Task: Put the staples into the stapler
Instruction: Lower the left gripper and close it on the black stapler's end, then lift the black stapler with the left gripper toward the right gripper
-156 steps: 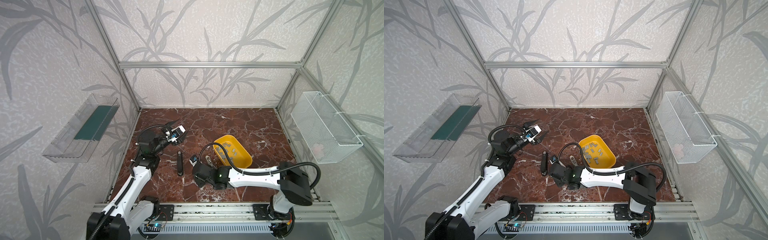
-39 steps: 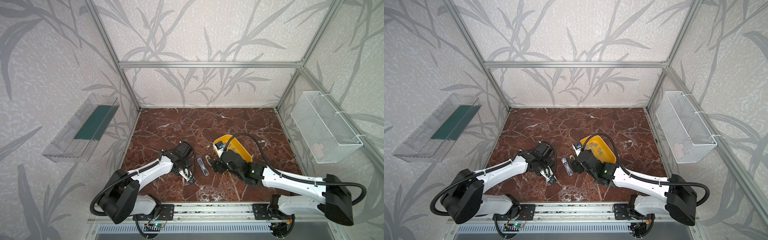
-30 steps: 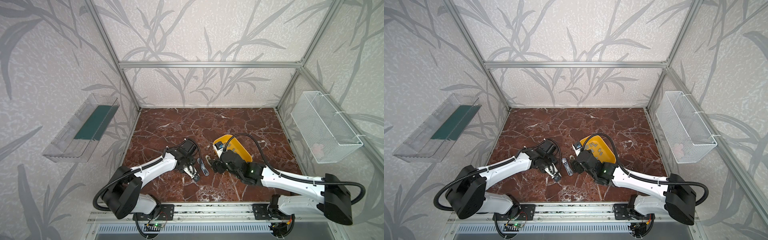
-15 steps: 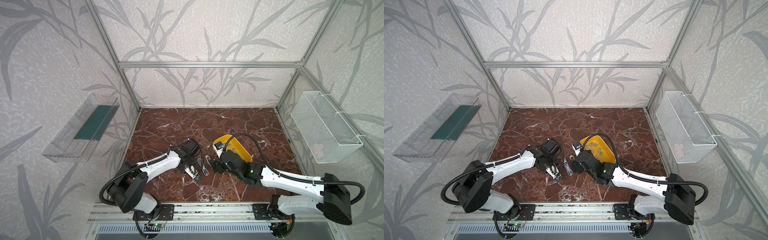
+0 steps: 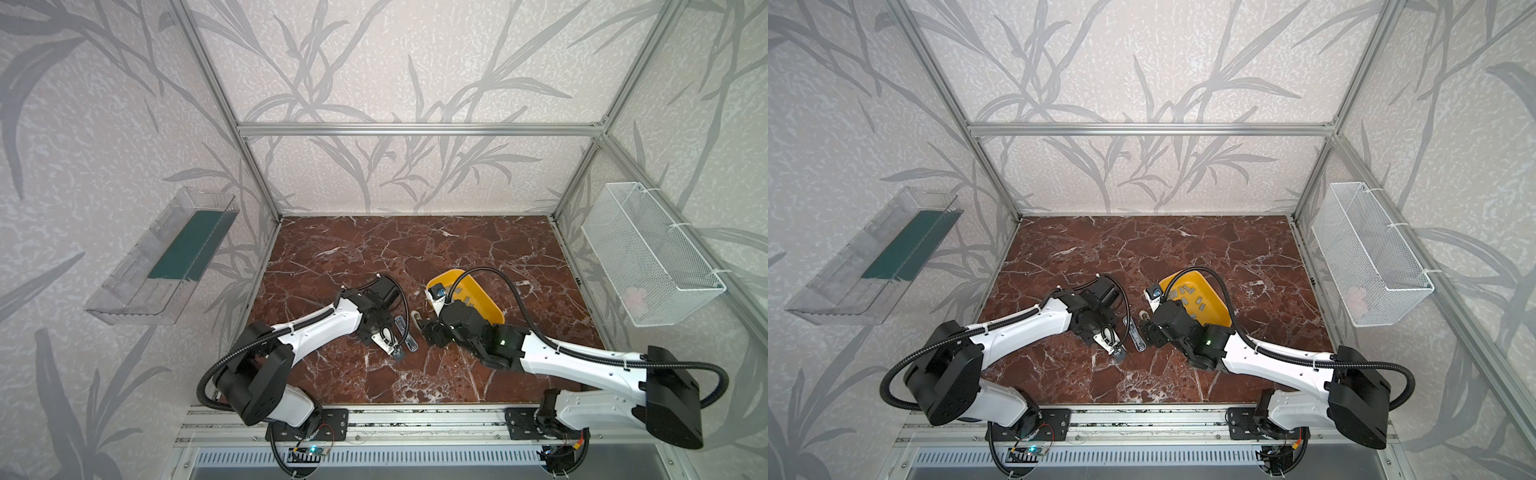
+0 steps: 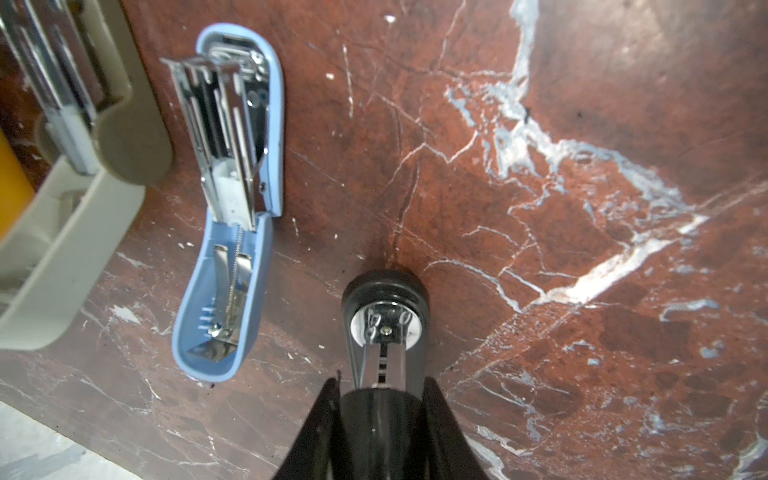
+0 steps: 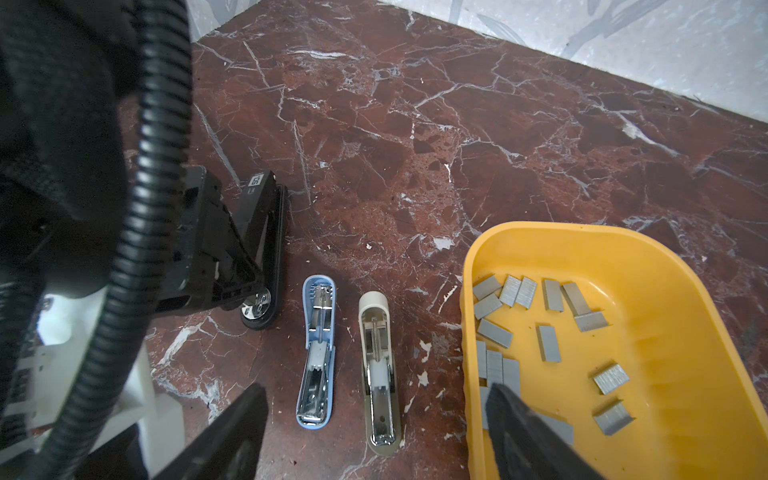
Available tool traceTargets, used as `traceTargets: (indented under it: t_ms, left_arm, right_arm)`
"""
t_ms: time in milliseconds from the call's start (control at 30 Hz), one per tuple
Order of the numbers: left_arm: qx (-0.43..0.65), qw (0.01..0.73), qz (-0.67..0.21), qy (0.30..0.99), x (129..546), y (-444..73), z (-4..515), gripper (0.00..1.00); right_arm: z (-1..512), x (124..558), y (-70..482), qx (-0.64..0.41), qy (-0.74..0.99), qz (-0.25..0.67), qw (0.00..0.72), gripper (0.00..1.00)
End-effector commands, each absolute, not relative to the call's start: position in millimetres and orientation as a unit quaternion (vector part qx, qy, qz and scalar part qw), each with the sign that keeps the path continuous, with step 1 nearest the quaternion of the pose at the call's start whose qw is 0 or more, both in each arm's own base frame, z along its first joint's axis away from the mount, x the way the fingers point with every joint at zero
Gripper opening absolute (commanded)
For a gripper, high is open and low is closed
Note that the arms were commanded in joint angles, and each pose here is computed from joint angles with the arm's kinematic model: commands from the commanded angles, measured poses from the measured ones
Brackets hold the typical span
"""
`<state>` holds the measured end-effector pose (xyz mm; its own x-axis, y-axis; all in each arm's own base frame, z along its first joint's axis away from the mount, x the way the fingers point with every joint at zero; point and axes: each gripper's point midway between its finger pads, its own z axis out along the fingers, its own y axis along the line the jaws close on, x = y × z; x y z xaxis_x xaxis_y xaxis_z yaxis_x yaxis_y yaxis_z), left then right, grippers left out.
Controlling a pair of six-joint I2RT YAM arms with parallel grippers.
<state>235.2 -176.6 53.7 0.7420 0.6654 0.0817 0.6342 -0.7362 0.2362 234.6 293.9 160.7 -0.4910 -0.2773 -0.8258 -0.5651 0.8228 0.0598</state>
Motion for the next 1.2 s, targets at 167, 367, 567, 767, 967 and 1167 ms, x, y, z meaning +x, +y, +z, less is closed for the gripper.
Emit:
traceTargets:
  t_ms: [167,367,567,767,967,1167]
  left_arm:
    - [0.874,0.194,0.084,0.437,257.3,-184.3,130.0,0.0]
    - [0.77,0.337,0.098,0.533,294.6,-184.9,209.3,0.0]
    - [0.675,0.492,0.039,0.548,299.9,-220.6,271.1,0.0]
    - [0.593,0.59,-0.038,0.546,298.7,-239.8,284.8,0.0]
    - [0.539,0.603,-0.102,0.579,304.2,-248.2,312.7,0.0]
    - [0.628,0.579,-0.144,0.5,264.7,-264.1,281.5,0.0]
  right_arm:
    - [174.6,239.0,295.1,-0.233,0.844,0.171,0.452,0.84]
    - [182.2,238.9,289.7,-0.222,0.834,0.181,0.471,0.83]
    - [194.2,237.5,279.8,-0.206,0.82,0.193,0.498,0.82]
    - [208.4,235.5,264.6,-0.187,0.797,0.203,0.537,0.82]
    - [222.0,228.0,260.0,-0.18,0.784,0.233,0.547,0.81]
    - [227.4,218.1,272.1,-0.202,0.766,0.276,0.544,0.81]
